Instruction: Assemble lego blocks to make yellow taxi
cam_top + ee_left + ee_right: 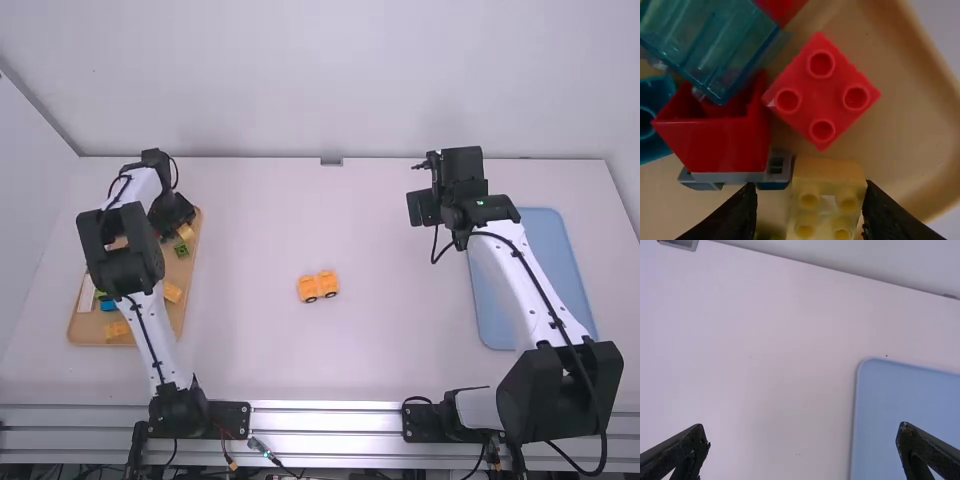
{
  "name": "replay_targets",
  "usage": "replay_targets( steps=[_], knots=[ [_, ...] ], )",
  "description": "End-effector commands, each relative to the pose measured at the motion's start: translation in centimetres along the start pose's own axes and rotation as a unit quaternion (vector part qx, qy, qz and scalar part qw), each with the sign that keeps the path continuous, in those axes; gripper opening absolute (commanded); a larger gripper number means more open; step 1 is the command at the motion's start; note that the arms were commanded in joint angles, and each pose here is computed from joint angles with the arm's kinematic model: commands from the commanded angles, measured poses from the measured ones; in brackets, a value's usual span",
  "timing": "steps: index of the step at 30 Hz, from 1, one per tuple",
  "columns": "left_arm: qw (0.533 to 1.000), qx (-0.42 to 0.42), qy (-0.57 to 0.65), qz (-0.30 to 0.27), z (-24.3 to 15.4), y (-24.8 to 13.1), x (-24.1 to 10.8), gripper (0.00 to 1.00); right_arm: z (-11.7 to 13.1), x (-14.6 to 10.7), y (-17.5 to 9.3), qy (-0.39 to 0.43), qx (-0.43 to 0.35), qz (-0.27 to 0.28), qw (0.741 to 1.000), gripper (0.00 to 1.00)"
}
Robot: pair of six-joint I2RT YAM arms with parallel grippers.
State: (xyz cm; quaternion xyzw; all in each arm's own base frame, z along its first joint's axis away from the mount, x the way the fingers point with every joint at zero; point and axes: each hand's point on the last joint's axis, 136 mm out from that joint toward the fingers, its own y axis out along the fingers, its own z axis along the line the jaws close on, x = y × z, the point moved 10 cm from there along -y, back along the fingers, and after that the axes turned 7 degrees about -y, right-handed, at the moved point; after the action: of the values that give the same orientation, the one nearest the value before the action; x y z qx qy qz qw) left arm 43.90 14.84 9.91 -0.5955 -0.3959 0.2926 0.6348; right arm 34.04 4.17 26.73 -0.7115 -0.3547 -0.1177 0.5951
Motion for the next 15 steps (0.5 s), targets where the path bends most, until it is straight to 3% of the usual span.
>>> replay_targets(
  steps=[1, 9, 14, 15],
  knots=[
    [1.0, 0.001, 0.008, -0.002, 0.03, -0.5, -0.24, 0.5, -0.41, 1.02, -0.84, 0.005, -0.006, -0.017, 1.0, 0.99],
    [1.0, -0.004, 0.007, 0.015, 0.28, 0.39, -0.9, 0.39, -0.42, 1.03, -0.84, 0.005, -0.006, -0.018, 1.0, 0.99],
    [1.0, -0.011, 0.004, 0.016, 0.36, 0.32, -0.62, 0.18, -0.4, 1.0, -0.84, 0.005, -0.005, -0.017, 1.0, 0.99],
    [1.0, -0.012, 0.004, 0.015, 0.35, 0.32, -0.6, 0.17, -0.4, 0.99, -0.84, 0.004, -0.005, -0.016, 1.0, 0.99]
  ],
)
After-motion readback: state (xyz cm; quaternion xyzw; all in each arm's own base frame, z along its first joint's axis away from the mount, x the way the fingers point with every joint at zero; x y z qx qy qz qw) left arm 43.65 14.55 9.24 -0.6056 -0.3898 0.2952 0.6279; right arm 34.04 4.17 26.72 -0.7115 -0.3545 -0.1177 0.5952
